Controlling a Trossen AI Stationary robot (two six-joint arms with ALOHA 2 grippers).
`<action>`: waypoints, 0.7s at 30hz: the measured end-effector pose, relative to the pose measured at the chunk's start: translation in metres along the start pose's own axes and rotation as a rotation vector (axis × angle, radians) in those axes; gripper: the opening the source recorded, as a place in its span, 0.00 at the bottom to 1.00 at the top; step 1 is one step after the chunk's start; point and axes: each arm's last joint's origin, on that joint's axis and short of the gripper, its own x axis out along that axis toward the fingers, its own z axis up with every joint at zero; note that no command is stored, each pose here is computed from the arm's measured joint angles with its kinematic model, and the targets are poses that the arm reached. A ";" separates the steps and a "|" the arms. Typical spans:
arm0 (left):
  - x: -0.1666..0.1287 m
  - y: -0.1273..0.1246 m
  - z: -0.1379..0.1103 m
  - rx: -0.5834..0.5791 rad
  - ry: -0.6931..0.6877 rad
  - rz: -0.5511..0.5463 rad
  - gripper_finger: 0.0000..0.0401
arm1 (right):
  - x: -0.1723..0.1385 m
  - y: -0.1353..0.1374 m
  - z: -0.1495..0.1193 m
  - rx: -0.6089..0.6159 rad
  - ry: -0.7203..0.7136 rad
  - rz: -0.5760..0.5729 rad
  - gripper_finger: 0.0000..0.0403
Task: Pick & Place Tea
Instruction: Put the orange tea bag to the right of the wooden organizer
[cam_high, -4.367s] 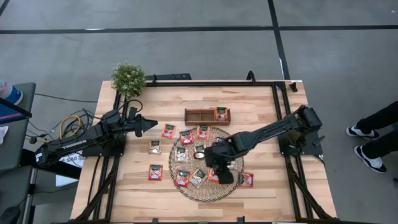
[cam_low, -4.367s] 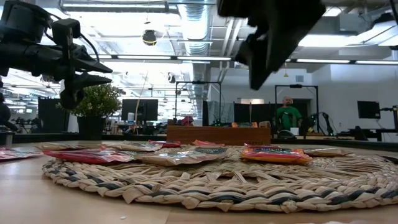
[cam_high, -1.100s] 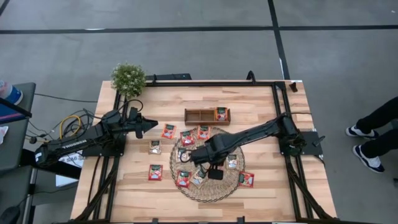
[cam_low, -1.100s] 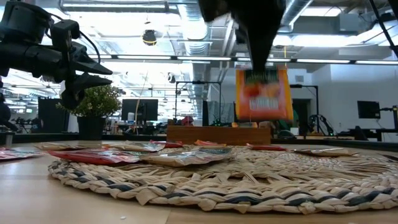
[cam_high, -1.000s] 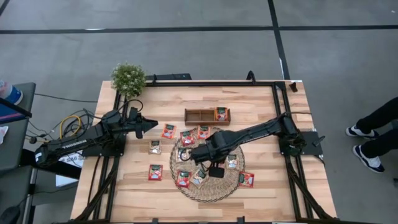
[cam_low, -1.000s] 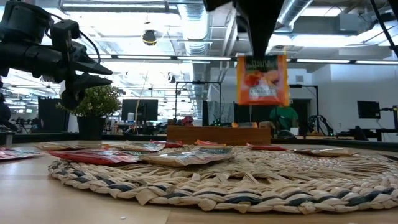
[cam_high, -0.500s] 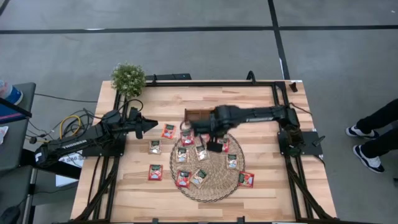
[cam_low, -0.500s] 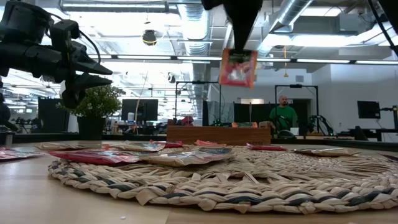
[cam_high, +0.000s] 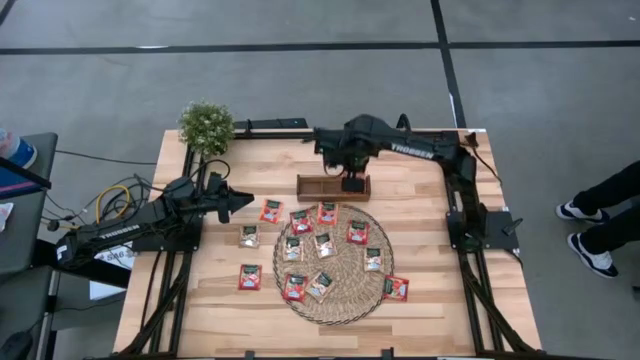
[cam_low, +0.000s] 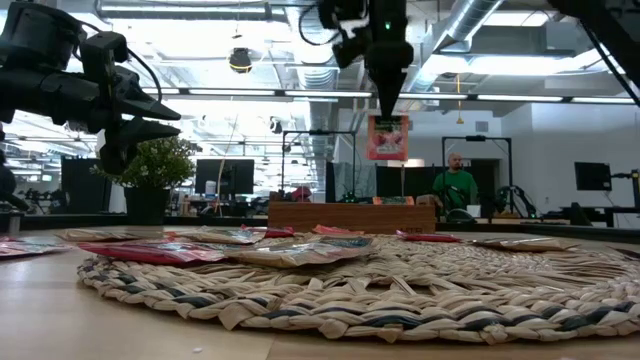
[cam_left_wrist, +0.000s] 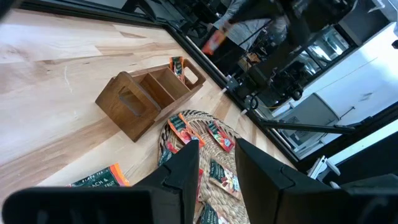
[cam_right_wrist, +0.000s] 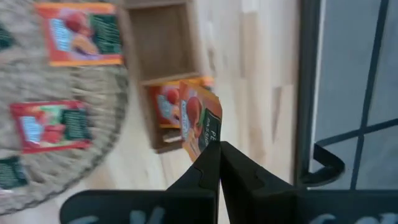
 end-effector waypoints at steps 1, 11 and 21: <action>0.000 0.000 0.000 0.000 0.000 0.000 0.24 | 0.002 -0.006 -0.001 0.003 0.002 0.012 0.00; 0.000 0.000 0.000 0.000 0.000 0.000 0.24 | 0.025 -0.029 -0.011 -0.063 0.071 0.070 0.00; 0.000 0.000 0.000 0.000 0.000 0.000 0.24 | 0.048 -0.021 -0.009 -0.092 0.088 0.127 0.00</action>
